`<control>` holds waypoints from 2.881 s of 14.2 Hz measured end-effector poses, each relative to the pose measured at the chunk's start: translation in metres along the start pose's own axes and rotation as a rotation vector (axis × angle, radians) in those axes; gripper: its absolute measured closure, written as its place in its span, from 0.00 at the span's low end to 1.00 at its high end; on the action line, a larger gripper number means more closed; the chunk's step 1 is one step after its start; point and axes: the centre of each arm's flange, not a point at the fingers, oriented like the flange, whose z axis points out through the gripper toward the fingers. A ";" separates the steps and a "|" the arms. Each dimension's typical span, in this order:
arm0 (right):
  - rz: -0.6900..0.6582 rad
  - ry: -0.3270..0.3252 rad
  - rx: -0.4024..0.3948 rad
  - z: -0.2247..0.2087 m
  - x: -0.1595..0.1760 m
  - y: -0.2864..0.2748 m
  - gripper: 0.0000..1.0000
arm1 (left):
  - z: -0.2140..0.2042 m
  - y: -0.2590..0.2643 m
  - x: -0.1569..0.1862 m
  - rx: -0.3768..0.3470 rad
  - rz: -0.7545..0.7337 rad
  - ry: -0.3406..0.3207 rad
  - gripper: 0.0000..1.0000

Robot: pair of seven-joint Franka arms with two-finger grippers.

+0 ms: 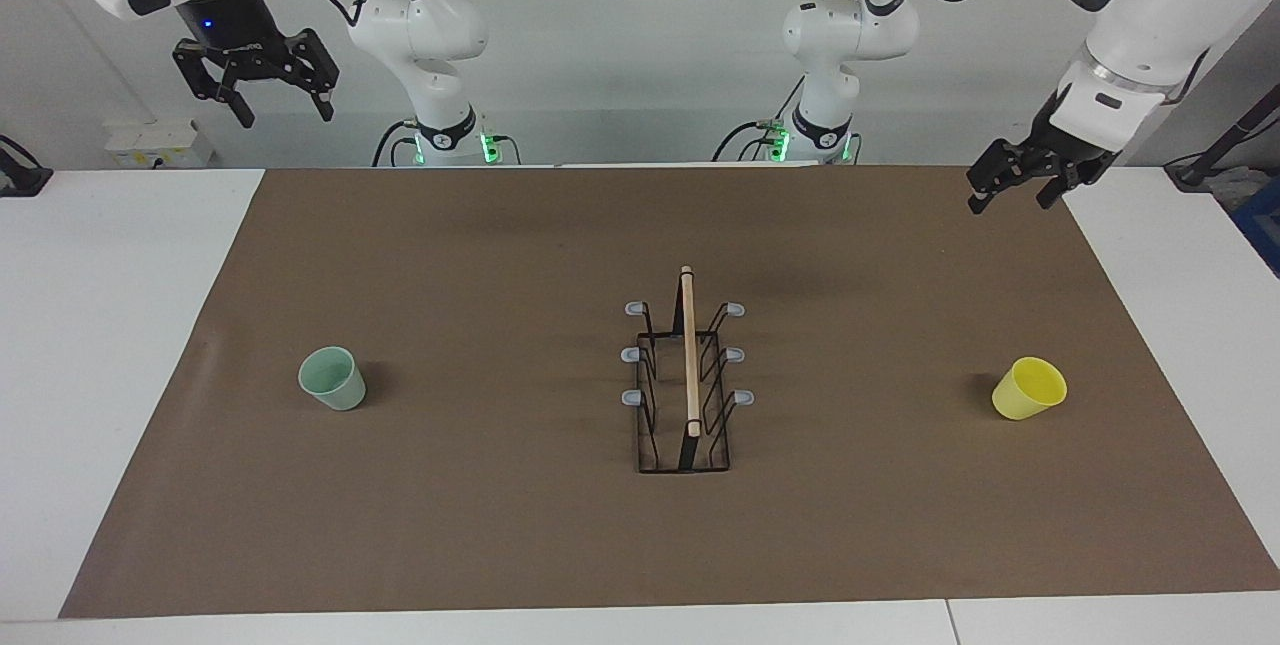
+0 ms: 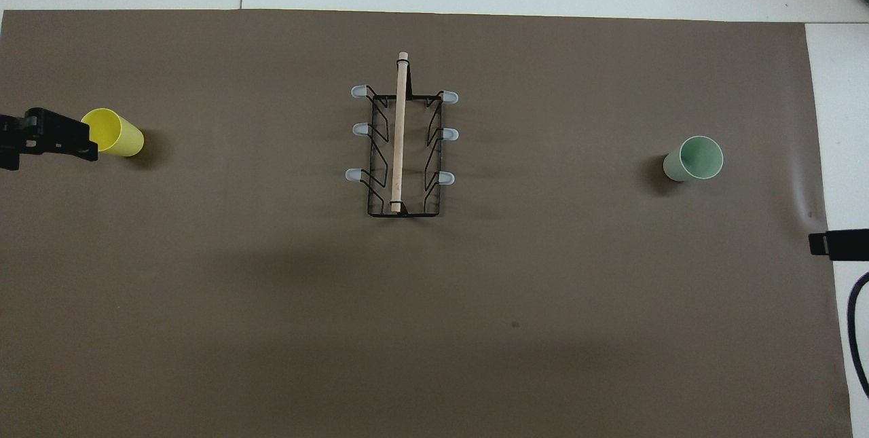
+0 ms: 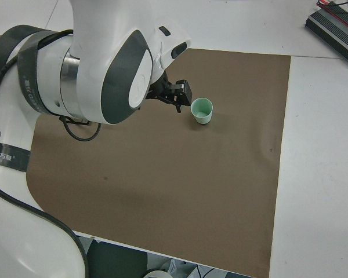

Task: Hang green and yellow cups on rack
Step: 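Grasp the yellow cup with the left gripper while the right gripper grasps the green cup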

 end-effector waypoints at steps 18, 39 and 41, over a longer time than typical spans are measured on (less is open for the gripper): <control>-0.559 -0.303 -0.548 0.150 0.087 -0.053 0.00 | 0.208 -0.195 0.139 -0.317 -1.236 -0.321 0.02; -1.328 -0.691 -0.817 0.275 0.120 -0.066 0.00 | 0.338 -0.260 0.092 -0.661 -1.702 -0.612 0.00; -1.339 -0.691 -0.825 0.279 0.124 -0.065 0.00 | 0.339 -0.261 0.086 -0.706 -1.731 -0.625 0.00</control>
